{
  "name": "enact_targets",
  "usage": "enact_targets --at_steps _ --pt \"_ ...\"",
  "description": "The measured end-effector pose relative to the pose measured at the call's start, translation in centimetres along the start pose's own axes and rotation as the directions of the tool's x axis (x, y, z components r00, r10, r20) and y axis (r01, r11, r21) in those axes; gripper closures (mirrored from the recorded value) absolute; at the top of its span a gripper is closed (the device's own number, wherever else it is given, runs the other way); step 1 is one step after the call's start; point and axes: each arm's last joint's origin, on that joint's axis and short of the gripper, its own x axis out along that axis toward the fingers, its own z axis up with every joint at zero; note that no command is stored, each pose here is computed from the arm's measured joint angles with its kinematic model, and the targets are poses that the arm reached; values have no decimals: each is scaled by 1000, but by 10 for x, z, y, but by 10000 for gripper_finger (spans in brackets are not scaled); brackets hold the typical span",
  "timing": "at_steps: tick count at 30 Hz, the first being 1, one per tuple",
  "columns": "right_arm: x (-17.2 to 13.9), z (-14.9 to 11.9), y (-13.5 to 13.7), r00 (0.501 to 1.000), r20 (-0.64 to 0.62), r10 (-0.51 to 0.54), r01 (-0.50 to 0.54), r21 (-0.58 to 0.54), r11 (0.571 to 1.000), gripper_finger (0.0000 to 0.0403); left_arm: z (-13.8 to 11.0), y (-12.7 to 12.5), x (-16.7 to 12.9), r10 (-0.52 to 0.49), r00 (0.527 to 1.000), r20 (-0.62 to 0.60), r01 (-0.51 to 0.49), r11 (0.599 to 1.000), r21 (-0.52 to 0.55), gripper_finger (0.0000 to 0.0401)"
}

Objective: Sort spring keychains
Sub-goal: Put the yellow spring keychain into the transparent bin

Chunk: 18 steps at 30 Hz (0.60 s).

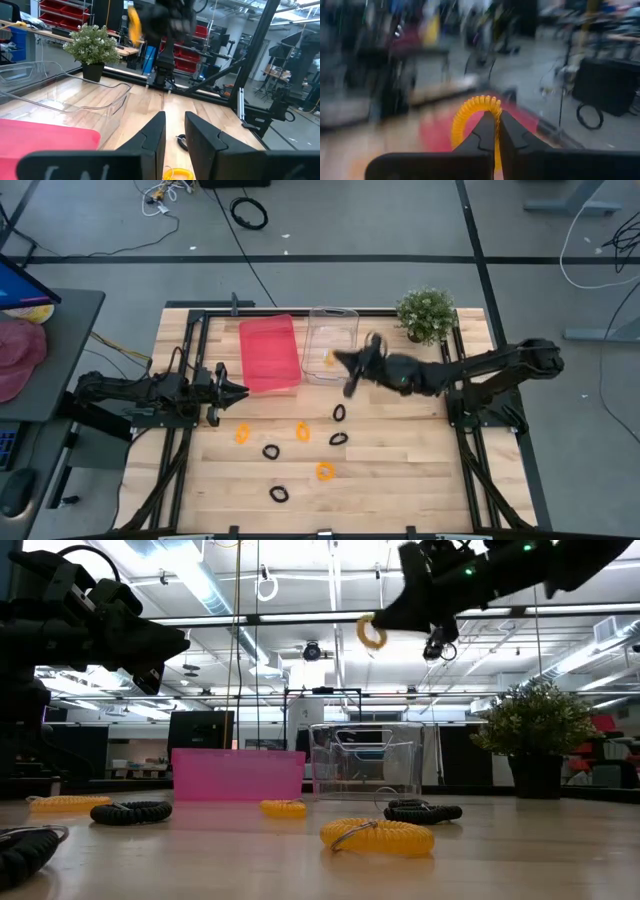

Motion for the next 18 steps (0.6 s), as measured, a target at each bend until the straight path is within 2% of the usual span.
enact_targets --at_steps 3,5,11,18 --pt "7 6 -8 988 154 -28 10 120 993 403 0 0 0 0 1000 0 0 1000 0 325" --pt "10 2 -12 978 207 -38 9 140 990 403 0 0 0 0 1000 0 0 1000 0 325" --pt "17 -12 -28 974 181 -139 101 205 973 403 0 0 0 0 1000 0 0 1000 0 325" --pt "20 -17 -34 979 140 -151 128 160 979 403 0 0 0 1 1000 0 -1 1000 0 325"
